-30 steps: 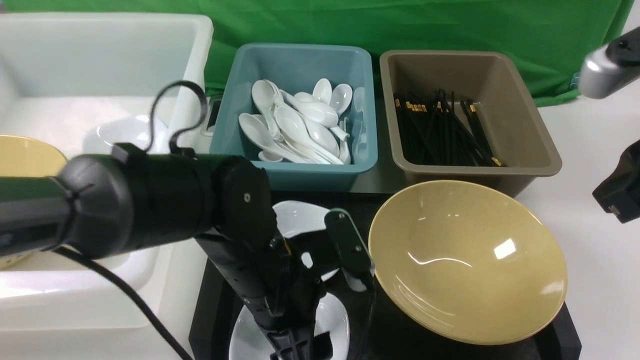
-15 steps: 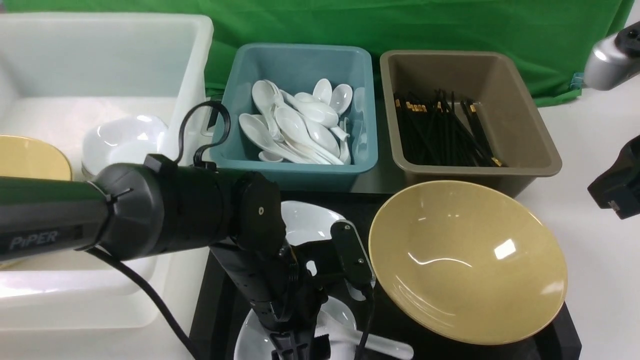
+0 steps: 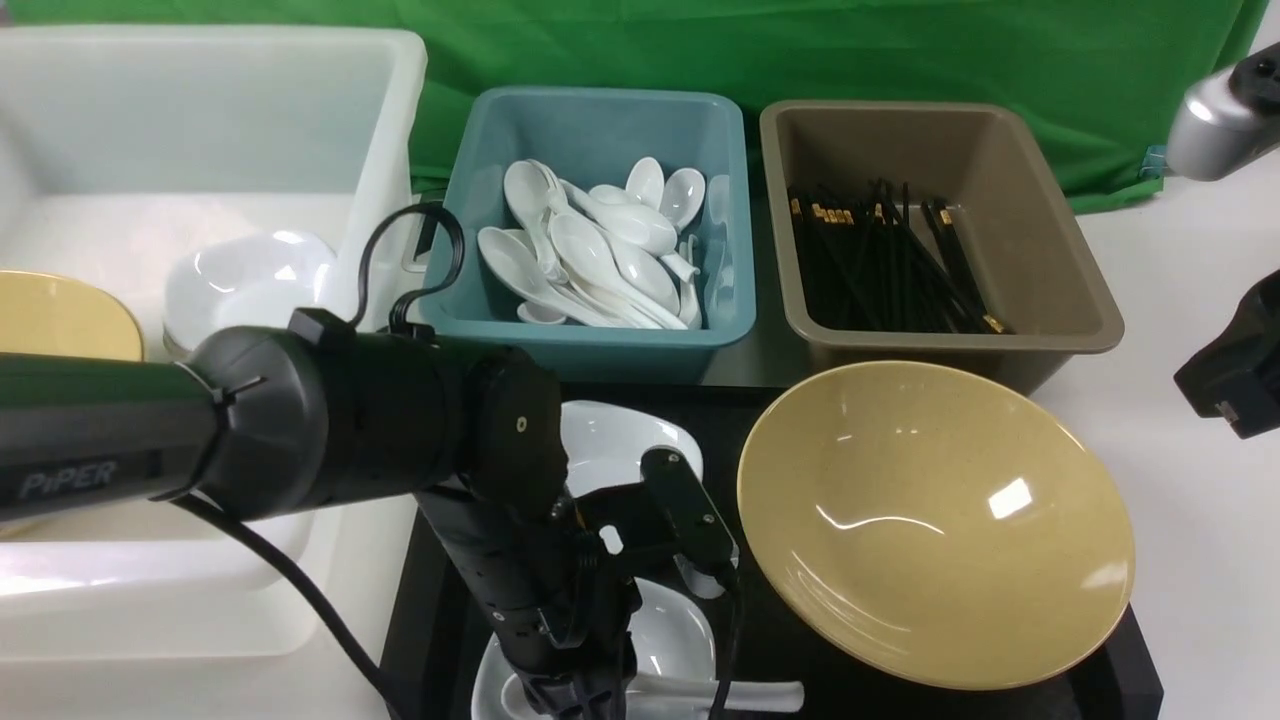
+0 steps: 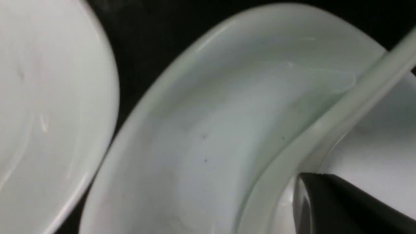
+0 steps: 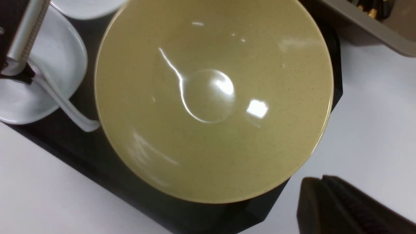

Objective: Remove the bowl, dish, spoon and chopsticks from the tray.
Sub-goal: Use the left arm to grab the soup spoon in the middle

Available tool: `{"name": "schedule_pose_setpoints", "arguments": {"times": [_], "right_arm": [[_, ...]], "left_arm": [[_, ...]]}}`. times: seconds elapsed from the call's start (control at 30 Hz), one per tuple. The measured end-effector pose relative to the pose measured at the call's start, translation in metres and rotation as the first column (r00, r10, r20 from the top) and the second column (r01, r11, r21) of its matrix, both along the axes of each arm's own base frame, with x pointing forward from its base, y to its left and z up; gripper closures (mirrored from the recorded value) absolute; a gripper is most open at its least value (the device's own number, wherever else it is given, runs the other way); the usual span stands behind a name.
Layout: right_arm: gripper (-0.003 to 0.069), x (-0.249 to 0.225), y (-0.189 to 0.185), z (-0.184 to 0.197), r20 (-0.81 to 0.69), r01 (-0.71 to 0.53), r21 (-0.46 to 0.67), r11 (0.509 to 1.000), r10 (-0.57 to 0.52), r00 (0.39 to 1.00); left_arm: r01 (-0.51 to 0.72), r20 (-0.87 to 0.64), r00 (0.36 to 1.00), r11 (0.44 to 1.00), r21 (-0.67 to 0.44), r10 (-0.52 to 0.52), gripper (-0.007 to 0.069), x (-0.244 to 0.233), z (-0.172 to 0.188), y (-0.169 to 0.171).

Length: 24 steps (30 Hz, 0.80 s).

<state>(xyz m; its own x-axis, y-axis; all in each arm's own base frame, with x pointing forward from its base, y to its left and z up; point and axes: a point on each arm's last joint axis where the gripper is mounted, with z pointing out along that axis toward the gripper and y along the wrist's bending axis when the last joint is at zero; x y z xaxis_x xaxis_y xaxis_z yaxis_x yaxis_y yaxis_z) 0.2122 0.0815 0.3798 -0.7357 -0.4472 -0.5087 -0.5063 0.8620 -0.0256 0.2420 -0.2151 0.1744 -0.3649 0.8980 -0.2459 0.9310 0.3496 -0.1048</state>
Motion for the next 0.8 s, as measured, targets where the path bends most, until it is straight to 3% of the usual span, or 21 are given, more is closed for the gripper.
{"name": "schedule_pose_setpoints", "arguments": {"times": [0.27, 0.47, 0.53, 0.6, 0.67, 0.8], "right_arm": [[0.0664, 0.000, 0.000, 0.000, 0.003, -0.010, -0.005, 1.000, 0.010, 1.000], [0.0664, 0.000, 0.000, 0.000, 0.003, -0.011, -0.006, 1.000, 0.011, 1.000], [0.0664, 0.000, 0.000, 0.000, 0.003, -0.011, -0.006, 1.000, 0.011, 1.000], [0.0664, 0.000, 0.000, 0.000, 0.003, -0.011, -0.006, 1.000, 0.011, 1.000], [0.0664, 0.000, 0.000, 0.000, 0.003, -0.012, -0.006, 1.000, 0.012, 1.000], [0.0664, 0.000, 0.000, 0.000, 0.004, -0.012, -0.006, 1.000, 0.013, 1.000]], "left_arm": [[-0.061, 0.008, 0.998, 0.998, -0.007, 0.061, 0.0613, -0.003, 0.015, 0.004], [-0.084, 0.024, 0.996, 0.996, -0.032, 0.085, 0.0458, -0.002, 0.017, 0.003], [-0.086, 0.029, 0.996, 0.995, -0.043, 0.088, 0.0330, -0.001, 0.018, 0.002], [-0.080, 0.039, 0.996, 0.995, -0.054, 0.082, 0.0283, 0.000, 0.018, 0.001], [-0.073, 0.080, 0.993, 0.993, -0.096, 0.081, 0.0177, 0.003, 0.019, -0.003], [-0.056, 0.137, 0.988, 0.990, -0.133, 0.074, 0.0099, 0.005, 0.020, -0.010]]}}
